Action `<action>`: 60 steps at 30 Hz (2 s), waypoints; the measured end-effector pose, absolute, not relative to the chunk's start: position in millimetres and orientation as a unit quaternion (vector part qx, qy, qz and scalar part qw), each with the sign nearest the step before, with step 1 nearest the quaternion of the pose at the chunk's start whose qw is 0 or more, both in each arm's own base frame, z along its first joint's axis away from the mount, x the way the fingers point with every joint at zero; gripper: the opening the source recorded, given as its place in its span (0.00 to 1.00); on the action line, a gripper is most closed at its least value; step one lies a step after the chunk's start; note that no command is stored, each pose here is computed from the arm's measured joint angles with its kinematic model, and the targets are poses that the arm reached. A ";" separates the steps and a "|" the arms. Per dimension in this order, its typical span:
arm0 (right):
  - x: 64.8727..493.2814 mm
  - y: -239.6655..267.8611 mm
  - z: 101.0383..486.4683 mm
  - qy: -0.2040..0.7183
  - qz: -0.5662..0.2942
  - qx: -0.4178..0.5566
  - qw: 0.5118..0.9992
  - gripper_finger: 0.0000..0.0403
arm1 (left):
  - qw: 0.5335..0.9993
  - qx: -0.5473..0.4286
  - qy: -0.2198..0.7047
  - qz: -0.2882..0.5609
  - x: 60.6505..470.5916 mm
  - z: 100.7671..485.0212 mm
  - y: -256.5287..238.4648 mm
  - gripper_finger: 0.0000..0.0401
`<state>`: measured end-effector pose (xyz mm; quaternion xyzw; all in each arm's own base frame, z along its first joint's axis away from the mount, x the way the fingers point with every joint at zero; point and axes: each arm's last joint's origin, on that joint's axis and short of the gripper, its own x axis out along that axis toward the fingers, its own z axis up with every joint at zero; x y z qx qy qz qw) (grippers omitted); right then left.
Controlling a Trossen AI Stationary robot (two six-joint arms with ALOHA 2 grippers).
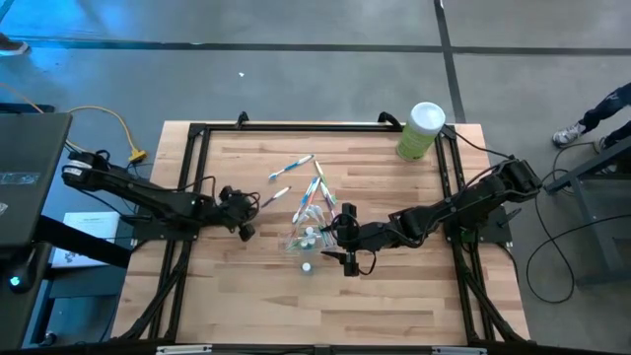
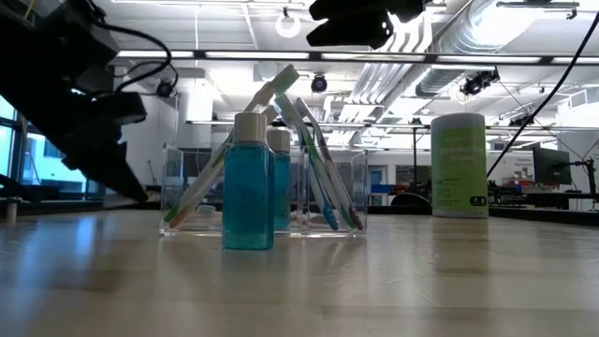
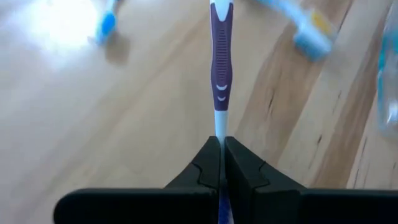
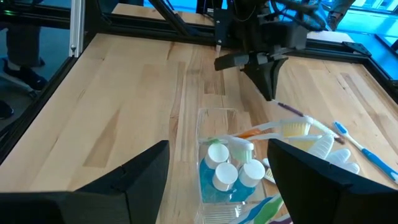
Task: Pick & Place toothbrushing station
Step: Put the violet toothbrush into the transparent organizer
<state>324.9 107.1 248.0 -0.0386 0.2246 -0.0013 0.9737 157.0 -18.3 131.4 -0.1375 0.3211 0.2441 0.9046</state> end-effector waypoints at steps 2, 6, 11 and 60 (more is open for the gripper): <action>324.9 107.1 248.0 0.225 -0.001 -0.039 0.974 0.65 | 0.911 -0.136 0.298 0.251 158.1 135.4 -19.6 0.01; 324.9 107.1 248.0 0.225 -0.001 -0.039 0.974 0.65 | 0.919 -0.117 0.254 0.278 157.5 142.0 -22.5 0.01; 325.0 107.1 248.1 0.224 -0.001 -0.038 0.974 0.65 | 0.930 -0.001 0.202 0.306 161.1 166.1 -34.1 0.01; 297.0 117.9 271.5 0.253 0.039 0.172 0.951 0.64 | 0.734 0.655 0.097 0.150 311.1 211.8 -180.3 0.01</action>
